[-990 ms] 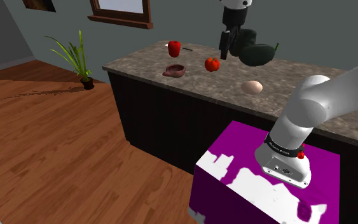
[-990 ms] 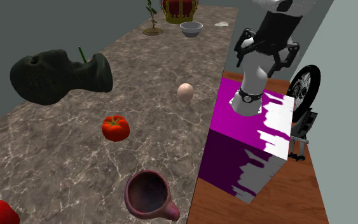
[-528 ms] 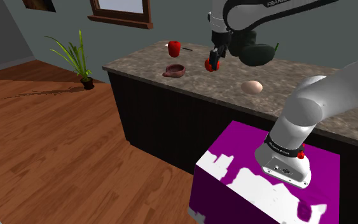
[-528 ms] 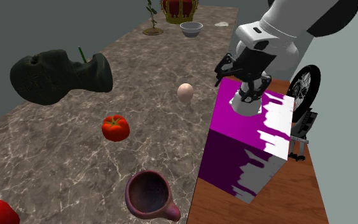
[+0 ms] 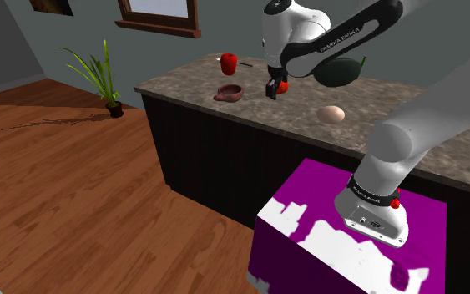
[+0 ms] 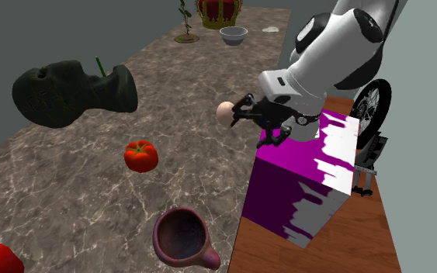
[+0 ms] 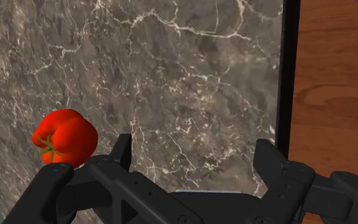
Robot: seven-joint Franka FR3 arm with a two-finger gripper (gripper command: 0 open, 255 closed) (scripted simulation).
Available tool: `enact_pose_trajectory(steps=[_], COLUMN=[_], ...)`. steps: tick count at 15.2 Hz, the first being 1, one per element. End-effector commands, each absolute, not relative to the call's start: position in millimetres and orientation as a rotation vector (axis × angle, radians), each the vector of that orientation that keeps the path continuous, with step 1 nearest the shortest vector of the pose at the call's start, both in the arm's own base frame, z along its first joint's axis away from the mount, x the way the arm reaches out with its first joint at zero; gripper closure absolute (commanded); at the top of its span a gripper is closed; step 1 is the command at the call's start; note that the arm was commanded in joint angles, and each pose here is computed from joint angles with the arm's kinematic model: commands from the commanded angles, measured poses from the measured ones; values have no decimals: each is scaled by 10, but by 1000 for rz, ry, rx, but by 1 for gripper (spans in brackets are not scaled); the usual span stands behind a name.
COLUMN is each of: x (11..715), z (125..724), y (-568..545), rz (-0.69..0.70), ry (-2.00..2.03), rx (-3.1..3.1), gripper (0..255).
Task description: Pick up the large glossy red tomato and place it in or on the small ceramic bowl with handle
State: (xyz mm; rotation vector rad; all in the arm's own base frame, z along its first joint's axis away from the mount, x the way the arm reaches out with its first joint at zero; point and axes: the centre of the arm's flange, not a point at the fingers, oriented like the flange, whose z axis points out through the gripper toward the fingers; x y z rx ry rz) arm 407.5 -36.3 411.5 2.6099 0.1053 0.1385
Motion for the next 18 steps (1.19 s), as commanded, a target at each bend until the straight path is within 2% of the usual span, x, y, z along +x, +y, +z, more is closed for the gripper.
enact_pose_trajectory(steps=[1,18], x=[4196,5347], z=[3947,2822], y=[-449,-1742], rz=[155,247], ry=[96,-7], rx=[2559,2133], gripper=[0,0])
